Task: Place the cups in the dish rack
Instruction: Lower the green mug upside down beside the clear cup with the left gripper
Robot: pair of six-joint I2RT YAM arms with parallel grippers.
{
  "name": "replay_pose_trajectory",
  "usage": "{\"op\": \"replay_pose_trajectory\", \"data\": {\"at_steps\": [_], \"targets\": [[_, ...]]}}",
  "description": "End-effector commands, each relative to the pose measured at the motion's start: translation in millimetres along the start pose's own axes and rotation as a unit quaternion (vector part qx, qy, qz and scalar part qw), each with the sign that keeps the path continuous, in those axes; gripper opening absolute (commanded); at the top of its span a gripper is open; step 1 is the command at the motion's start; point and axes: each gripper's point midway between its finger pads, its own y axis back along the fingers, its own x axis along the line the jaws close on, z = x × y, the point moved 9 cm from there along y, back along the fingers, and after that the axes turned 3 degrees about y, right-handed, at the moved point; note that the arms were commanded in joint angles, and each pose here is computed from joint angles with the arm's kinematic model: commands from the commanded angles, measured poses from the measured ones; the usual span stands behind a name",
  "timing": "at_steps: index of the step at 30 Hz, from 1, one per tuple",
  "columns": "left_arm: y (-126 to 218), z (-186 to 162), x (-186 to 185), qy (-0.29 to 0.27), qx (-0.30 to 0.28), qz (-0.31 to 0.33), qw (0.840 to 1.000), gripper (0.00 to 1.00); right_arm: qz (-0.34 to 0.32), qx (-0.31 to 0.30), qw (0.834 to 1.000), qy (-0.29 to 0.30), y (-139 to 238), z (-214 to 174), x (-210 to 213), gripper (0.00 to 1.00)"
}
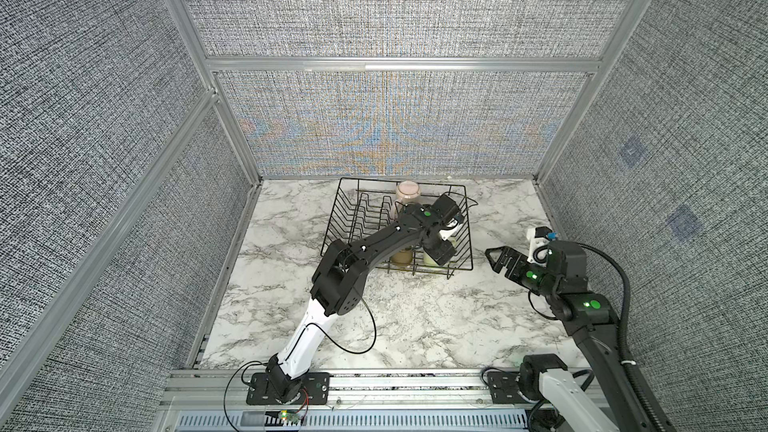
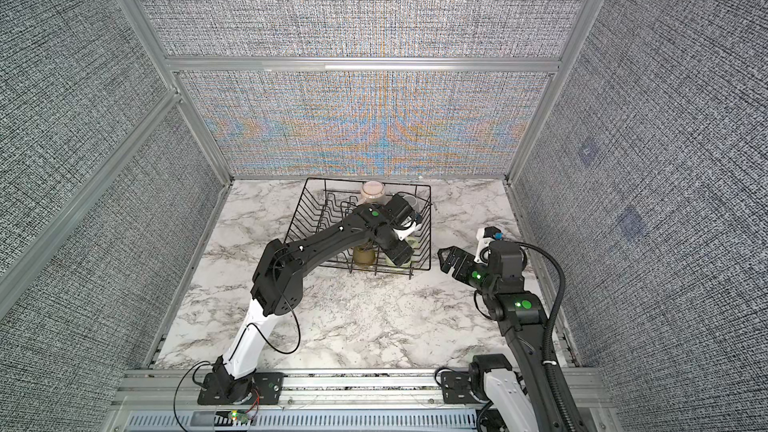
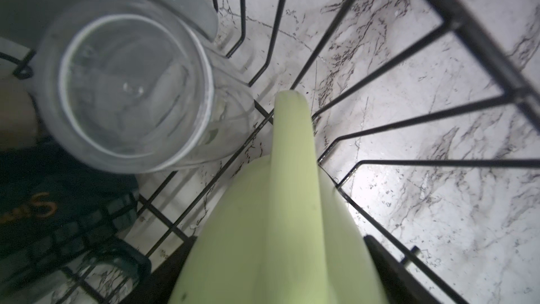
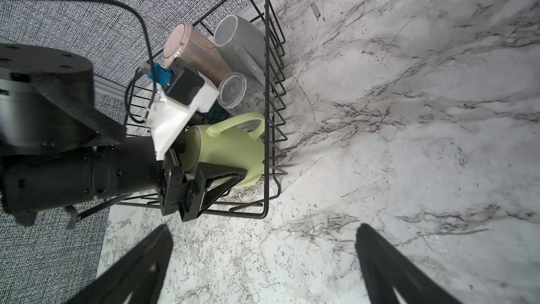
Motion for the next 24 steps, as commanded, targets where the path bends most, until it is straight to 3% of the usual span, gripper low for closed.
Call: {"op": "replay_pose_trajectory", "data": {"at_steps": [1,13,24], "targets": [[13.3,7.5,-2.0,0.001,-0.030,-0.006,1.000,0.87,-0.003,-0.005,1.000,-0.007,-1.0,-2.0,-2.5,0.99],[37.3,9.6,-1.3,0.004,-0.047,0.009,0.999,0.89,-0.004,-0.001,1.000,-0.004,-1.3,-5.1,-4.0,0.98],[132.6,-5.8,-4.4,0.026,-0.150,0.035,0.988,0.89,-0.013,-0.043,0.999,0.007,12.3,-1.0,-2.4,0.99]]}}
